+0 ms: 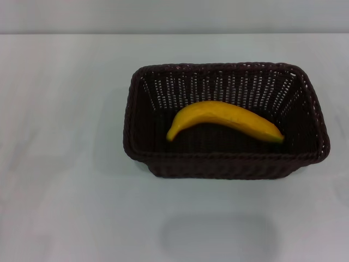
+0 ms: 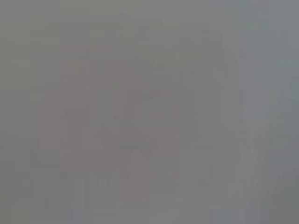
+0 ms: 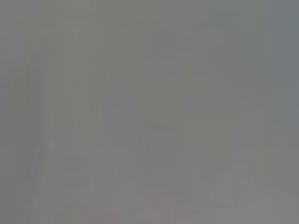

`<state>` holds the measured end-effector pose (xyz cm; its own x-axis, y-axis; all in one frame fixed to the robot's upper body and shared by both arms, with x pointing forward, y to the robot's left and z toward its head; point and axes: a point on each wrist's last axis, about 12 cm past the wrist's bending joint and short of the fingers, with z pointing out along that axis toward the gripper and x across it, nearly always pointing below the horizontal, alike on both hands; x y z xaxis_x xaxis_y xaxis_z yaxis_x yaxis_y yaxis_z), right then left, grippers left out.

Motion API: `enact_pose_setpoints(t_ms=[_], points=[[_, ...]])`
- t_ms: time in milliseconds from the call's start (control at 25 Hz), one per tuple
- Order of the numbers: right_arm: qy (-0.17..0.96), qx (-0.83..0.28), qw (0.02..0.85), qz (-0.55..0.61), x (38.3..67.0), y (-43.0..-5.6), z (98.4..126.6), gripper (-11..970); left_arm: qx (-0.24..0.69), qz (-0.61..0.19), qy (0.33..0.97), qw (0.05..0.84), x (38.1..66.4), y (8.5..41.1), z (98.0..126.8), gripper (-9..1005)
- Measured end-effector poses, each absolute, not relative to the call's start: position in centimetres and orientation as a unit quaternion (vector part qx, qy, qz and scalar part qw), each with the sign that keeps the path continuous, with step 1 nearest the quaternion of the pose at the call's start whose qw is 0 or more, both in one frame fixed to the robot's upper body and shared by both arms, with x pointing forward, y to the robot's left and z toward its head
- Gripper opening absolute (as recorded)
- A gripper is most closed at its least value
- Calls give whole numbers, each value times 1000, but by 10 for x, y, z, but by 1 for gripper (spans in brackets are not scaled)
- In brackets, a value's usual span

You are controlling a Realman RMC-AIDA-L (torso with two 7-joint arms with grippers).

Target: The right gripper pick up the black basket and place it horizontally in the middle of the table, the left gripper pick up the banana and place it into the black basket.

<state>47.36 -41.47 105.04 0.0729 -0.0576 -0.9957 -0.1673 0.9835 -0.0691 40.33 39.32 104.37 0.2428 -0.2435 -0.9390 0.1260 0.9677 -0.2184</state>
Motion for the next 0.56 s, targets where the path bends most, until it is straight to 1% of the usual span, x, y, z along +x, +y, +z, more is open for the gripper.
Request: enact_pose_setpoints(t_ms=[280, 560], points=[[669, -55, 741, 22, 473, -410, 1045, 496, -66, -75, 577, 811, 396, 387, 1039, 884], [663, -46, 748, 1, 467, -400, 1037, 498, -63, -57, 565, 820, 399, 381, 1039, 884]])
